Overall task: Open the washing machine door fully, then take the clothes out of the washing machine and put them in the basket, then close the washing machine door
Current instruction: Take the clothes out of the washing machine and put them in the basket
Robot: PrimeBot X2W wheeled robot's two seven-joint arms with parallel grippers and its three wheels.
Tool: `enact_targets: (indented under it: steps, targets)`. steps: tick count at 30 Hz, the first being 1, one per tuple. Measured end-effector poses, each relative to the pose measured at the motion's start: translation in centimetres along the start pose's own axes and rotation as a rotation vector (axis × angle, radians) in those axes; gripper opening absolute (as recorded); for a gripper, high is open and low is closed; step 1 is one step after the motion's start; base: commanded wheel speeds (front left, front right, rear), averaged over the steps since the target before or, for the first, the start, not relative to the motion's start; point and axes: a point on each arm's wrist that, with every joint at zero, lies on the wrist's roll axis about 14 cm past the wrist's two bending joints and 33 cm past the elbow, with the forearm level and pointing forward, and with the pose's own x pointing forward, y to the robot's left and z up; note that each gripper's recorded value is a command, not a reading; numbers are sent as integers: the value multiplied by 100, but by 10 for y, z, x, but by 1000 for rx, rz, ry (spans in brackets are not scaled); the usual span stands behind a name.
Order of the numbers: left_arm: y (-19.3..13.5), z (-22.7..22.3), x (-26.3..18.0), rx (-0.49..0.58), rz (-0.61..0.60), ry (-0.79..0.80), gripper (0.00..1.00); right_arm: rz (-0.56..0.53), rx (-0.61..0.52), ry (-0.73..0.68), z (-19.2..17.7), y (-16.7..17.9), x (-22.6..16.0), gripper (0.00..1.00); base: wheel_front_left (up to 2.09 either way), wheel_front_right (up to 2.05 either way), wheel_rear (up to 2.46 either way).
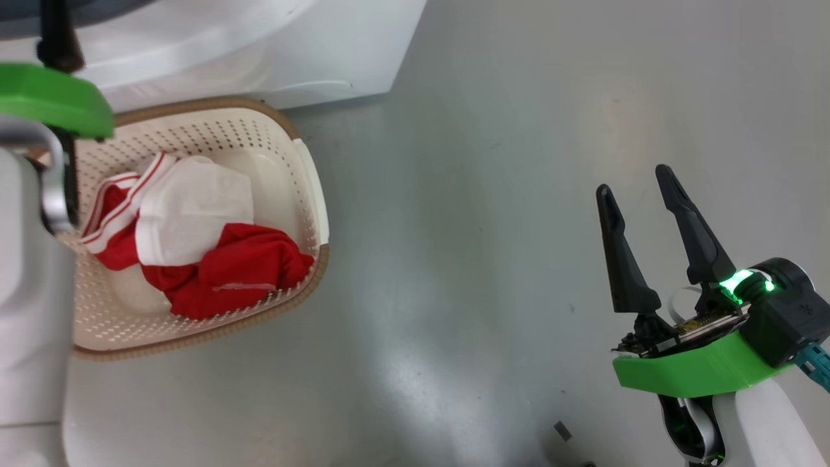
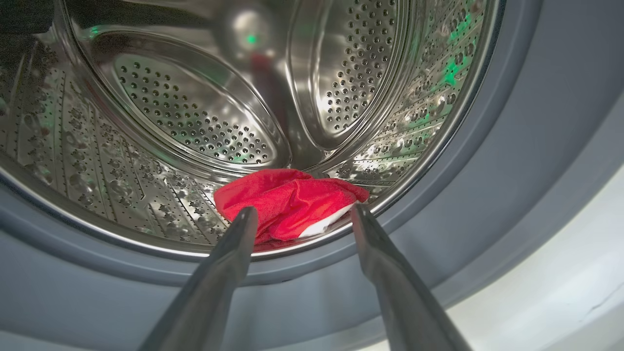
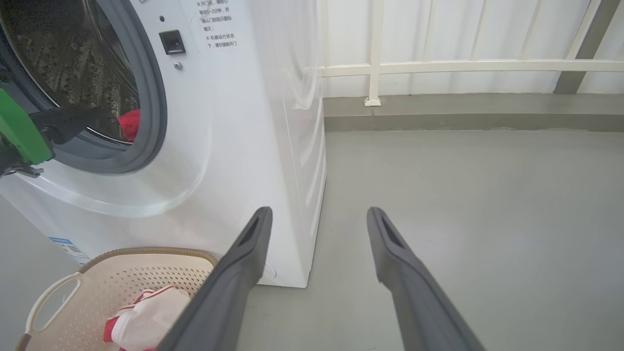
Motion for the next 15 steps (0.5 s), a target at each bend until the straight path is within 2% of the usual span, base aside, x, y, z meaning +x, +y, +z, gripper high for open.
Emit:
enact_targets:
  steps: [15]
  targets:
    - [24,-27,43,136,23,102,100,-26,4,42,-14,-9,1,100,0,0,0]
